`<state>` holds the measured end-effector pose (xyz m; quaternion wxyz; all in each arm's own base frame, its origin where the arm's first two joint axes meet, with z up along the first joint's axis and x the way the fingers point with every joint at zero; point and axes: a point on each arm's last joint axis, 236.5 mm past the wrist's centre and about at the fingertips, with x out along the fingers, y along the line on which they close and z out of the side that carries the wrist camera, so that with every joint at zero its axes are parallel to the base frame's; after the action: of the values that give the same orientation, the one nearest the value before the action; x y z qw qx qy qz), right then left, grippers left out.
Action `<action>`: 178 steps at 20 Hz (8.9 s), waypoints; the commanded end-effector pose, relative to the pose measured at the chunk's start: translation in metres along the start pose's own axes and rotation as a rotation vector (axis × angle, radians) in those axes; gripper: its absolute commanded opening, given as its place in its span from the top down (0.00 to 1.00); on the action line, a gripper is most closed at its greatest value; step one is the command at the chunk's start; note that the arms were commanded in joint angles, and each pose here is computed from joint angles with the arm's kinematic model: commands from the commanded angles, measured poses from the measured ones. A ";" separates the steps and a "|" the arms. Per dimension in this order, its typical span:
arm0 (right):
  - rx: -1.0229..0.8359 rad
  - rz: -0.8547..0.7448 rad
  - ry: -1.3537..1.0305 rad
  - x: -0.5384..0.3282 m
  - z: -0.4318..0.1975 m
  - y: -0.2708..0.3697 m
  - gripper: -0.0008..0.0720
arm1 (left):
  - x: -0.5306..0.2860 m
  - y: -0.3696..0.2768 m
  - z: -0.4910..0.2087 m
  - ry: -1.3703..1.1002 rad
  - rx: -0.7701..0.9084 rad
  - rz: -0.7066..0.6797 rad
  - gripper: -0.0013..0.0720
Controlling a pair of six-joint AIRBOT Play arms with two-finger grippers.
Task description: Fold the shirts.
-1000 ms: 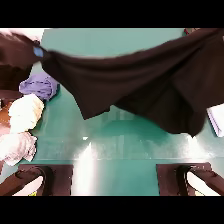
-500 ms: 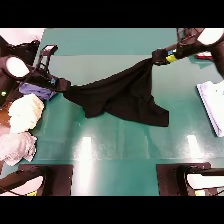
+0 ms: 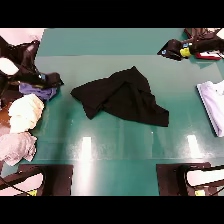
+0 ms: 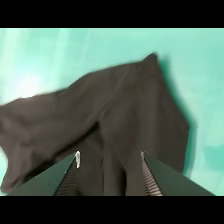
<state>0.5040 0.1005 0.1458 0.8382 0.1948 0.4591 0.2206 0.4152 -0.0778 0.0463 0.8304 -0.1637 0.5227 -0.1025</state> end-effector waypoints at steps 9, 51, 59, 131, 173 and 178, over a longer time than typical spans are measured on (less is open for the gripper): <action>-0.008 0.071 0.153 -0.009 -0.034 0.012 0.38 | 0.091 -0.041 -0.156 0.252 -0.116 -0.197 0.40; 0.085 -0.177 0.432 -0.056 -0.145 -0.064 0.39 | 0.029 -0.108 -0.102 0.109 0.202 -0.290 0.95; 0.320 -0.219 0.485 -0.034 -0.303 -0.114 0.39 | 0.001 -0.122 -0.094 0.074 0.237 -0.317 0.95; 0.003 -0.511 -0.163 -0.008 0.037 -0.171 0.97 | 0.001 0.034 0.158 -0.512 0.146 0.202 0.95; 0.142 -0.284 0.259 -0.076 -0.102 -0.096 0.49 | 0.041 0.042 -0.165 0.368 0.033 0.028 0.32; 0.151 -0.281 0.255 -0.077 -0.101 -0.097 0.49 | 0.060 0.028 -0.175 0.331 -0.093 -0.051 0.32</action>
<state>0.3997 -0.0128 0.0925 0.7795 0.1511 0.6025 0.0807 0.2853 -0.0904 -0.0766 0.7199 -0.1544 0.6643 -0.1290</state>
